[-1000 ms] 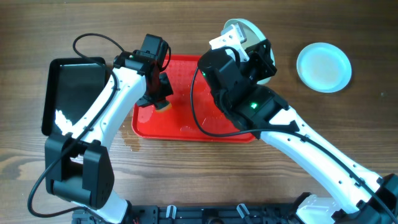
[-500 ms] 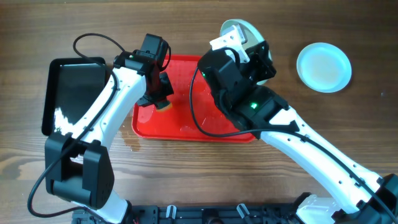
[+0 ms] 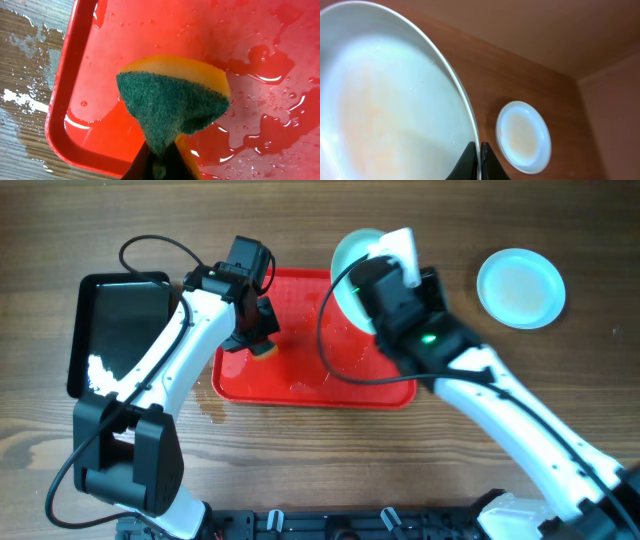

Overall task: Clean dirty plates on tray and stack at the side
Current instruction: 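Carry the plate right and stack it on the plate pile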

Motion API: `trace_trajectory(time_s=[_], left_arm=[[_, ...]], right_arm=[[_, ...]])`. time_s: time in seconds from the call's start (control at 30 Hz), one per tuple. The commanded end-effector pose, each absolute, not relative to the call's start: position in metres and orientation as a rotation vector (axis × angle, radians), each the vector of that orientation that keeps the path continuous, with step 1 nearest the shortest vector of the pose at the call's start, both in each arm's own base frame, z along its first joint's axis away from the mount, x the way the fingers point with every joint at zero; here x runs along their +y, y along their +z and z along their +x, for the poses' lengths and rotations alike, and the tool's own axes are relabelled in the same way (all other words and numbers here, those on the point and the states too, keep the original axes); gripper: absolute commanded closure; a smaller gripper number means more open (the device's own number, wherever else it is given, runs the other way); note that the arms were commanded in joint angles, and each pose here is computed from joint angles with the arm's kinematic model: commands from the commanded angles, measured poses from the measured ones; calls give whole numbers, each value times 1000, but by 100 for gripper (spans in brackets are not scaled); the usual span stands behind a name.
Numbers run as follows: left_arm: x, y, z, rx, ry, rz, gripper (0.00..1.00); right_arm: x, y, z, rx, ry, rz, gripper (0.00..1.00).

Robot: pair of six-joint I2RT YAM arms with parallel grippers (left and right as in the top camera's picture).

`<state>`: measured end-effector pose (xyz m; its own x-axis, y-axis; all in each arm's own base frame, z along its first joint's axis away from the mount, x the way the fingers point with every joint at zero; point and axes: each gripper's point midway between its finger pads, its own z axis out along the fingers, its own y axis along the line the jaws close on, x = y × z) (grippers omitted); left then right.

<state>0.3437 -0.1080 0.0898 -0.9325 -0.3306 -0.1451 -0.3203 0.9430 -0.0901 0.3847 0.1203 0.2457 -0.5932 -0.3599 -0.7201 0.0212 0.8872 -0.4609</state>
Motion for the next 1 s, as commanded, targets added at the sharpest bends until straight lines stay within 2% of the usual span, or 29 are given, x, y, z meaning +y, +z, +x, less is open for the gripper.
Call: trace_trajectory(time_s=[0.0,0.27,0.33,0.47,0.67,0.87,0.97], left_arm=[[-108,82,338,2968,-96,-468,96],[-110,81,342,2951,-109,-466,96],[-110,81,343,2948,-115,-465,96],[-114,81,343,2951,-146,-463,96],[-115,82,344,2947,-149,-462,96],[-115,82,345,2944,-150,-461,96],[-115,82,346,2942,-152,-461,96]], right_arm=[[82,264,400,2189,-301,-62,96],[-49,203,424,2362,206,459,96],[-92,184,422,2356,218,656,96],[-149,136,417,2393,168,846,96],[-191,70,421,2418,158,1003,96],[-208,71,422,2370,137,1024,95],[-211,70,419,2367,140,1052,89]])
